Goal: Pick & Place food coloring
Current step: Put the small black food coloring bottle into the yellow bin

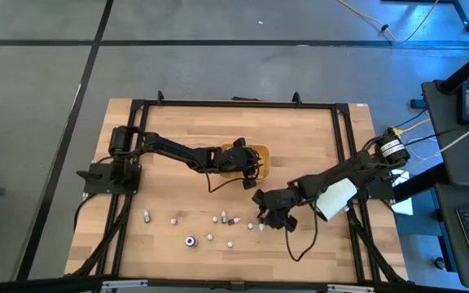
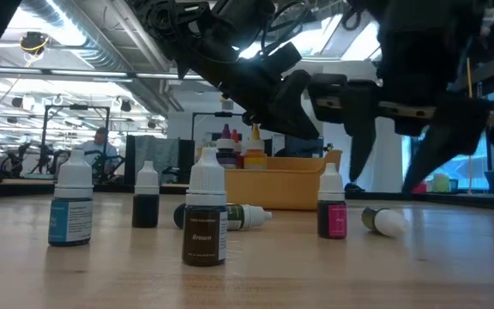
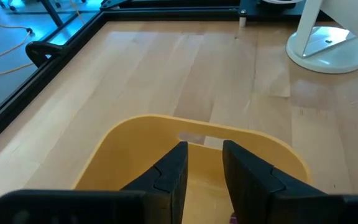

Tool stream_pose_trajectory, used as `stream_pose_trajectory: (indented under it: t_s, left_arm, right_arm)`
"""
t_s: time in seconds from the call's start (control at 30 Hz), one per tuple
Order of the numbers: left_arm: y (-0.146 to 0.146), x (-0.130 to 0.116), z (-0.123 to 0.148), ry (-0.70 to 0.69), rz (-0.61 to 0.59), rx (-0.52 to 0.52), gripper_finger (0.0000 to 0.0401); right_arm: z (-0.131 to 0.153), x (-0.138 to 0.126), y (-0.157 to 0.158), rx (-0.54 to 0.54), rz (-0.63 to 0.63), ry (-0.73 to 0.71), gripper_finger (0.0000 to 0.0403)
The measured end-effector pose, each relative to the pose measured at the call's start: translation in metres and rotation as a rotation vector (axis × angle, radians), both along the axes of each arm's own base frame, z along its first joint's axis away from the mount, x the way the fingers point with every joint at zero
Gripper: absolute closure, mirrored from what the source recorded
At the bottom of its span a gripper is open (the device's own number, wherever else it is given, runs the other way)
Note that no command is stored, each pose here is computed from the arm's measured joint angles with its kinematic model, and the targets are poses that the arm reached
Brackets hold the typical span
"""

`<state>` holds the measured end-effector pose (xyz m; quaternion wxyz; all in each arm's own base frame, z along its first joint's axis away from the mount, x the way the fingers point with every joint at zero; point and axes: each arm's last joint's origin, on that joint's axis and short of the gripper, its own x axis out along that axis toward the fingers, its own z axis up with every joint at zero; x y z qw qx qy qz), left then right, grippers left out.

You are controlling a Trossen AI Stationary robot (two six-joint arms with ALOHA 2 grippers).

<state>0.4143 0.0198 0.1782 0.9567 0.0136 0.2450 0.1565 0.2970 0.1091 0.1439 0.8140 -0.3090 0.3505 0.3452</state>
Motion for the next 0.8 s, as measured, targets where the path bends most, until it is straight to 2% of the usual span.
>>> stream_pose_trajectory:
  t_s: [0.33,0.57,0.67,0.8]
  left_arm:
    - [0.000,0.000,-0.001,0.008,0.000,0.000,0.0307]
    - [0.000,-0.001,-0.002,0.020,0.002,0.001,0.0304]
    - [0.000,-0.001,-0.002,0.023,0.003,0.001,0.0306]
    - [0.000,-0.001,-0.002,0.023,0.003,0.001,0.0308]
  right_arm:
    - [-0.017,0.008,0.000,0.012,0.056,-0.008,0.0226]
    - [-0.028,0.011,-0.007,0.039,0.057,0.038,0.0228]
    - [-0.030,0.012,-0.008,0.059,0.039,0.051,0.0244]
    - [-0.030,0.012,-0.009,0.071,0.016,0.070,0.0287]
